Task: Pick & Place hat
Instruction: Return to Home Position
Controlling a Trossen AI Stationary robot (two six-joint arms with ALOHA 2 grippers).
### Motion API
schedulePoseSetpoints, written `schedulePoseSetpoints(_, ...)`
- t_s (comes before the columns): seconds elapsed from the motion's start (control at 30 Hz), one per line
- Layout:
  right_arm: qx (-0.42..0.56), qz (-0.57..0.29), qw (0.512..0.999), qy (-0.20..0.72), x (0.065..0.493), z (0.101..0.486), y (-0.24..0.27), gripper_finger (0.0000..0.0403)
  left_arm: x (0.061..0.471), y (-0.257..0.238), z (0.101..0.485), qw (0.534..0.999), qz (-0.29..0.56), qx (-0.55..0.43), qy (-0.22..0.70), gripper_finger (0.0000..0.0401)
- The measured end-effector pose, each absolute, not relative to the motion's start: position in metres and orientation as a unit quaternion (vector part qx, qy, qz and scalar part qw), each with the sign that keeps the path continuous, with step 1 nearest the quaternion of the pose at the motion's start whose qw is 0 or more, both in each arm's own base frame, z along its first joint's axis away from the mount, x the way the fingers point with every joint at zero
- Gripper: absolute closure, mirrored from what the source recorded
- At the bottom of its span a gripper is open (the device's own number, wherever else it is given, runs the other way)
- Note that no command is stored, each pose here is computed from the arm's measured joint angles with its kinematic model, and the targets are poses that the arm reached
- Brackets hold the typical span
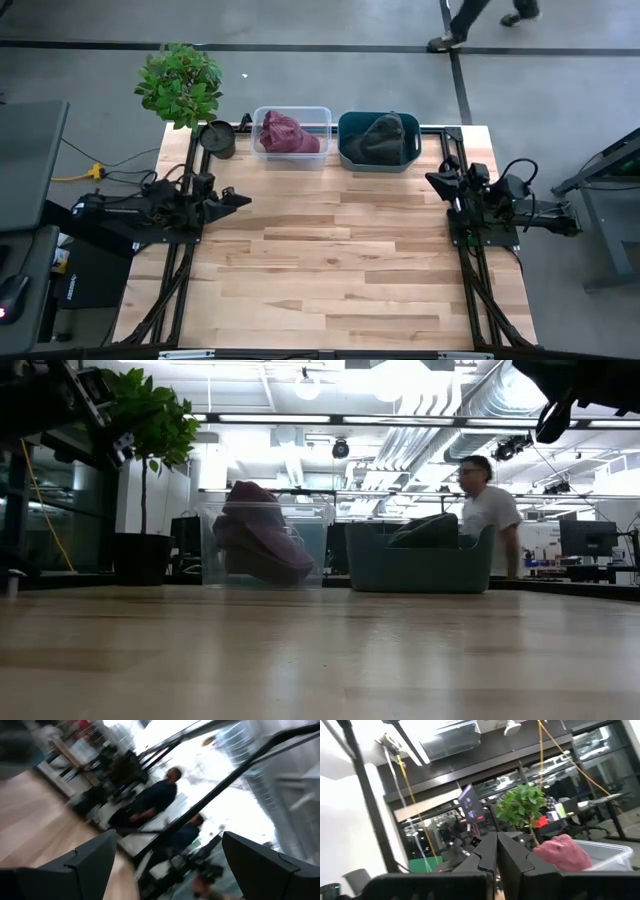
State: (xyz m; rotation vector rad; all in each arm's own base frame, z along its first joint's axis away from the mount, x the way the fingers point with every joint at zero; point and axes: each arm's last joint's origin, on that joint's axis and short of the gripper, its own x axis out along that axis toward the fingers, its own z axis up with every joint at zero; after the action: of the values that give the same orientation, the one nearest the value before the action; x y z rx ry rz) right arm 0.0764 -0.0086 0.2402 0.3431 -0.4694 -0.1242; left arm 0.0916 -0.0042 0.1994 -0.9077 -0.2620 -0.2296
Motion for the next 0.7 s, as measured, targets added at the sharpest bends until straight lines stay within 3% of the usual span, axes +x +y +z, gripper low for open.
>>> schedulePoseSetpoints(0.7, 0.154, -0.141, 0.965, -0.158, 0.082, 0.225, -0.013, 0.039, 0.095, -0.003, 0.185, 0.894, -0.059, -0.438, -0.073, 0.0061)
